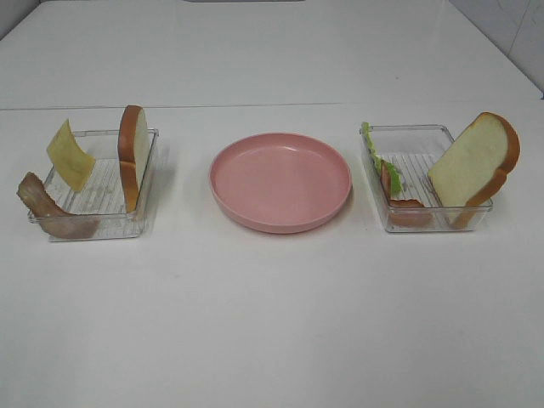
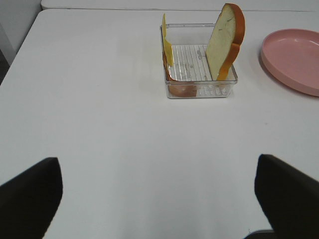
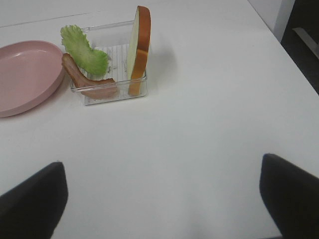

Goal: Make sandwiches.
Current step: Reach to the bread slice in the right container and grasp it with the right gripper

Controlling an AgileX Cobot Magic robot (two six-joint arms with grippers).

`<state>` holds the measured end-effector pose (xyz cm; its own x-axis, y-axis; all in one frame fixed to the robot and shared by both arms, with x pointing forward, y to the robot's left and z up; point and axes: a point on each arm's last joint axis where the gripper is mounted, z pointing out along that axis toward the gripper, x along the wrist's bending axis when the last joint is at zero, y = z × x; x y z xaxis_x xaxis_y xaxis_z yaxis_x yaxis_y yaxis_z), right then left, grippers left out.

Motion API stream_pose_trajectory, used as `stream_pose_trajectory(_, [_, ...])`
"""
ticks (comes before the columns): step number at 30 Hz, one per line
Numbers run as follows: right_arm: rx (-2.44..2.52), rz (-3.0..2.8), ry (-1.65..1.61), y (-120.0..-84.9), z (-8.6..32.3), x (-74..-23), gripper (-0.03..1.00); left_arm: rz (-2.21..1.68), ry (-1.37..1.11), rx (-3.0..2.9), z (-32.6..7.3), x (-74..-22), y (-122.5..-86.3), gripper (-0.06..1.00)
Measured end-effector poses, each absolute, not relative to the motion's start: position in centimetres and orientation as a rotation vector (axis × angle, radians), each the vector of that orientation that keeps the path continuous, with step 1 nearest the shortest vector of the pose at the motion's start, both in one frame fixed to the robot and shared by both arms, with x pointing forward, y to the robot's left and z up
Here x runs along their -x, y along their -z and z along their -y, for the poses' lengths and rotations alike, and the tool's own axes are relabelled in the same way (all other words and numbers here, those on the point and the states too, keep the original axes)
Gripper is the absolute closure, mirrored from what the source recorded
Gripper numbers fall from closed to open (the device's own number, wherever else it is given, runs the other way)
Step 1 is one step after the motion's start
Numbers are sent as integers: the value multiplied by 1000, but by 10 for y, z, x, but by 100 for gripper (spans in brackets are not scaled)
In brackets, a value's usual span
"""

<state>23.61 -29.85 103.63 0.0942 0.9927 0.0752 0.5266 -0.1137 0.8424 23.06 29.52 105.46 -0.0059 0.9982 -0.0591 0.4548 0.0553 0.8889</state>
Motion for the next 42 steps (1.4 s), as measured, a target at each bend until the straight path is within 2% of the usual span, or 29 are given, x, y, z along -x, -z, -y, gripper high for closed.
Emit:
stream_pose_trajectory(33, [-1696,-1520,-898,-1037,298,-236,-2,-1568,-897,-1503,-295,-231,-1055,-5])
stream_pose_trajectory(42, [-1849,-1687,-716,-1062,301,-289,-1,-1568,-897,-1503,-295,-231,-1055,-5])
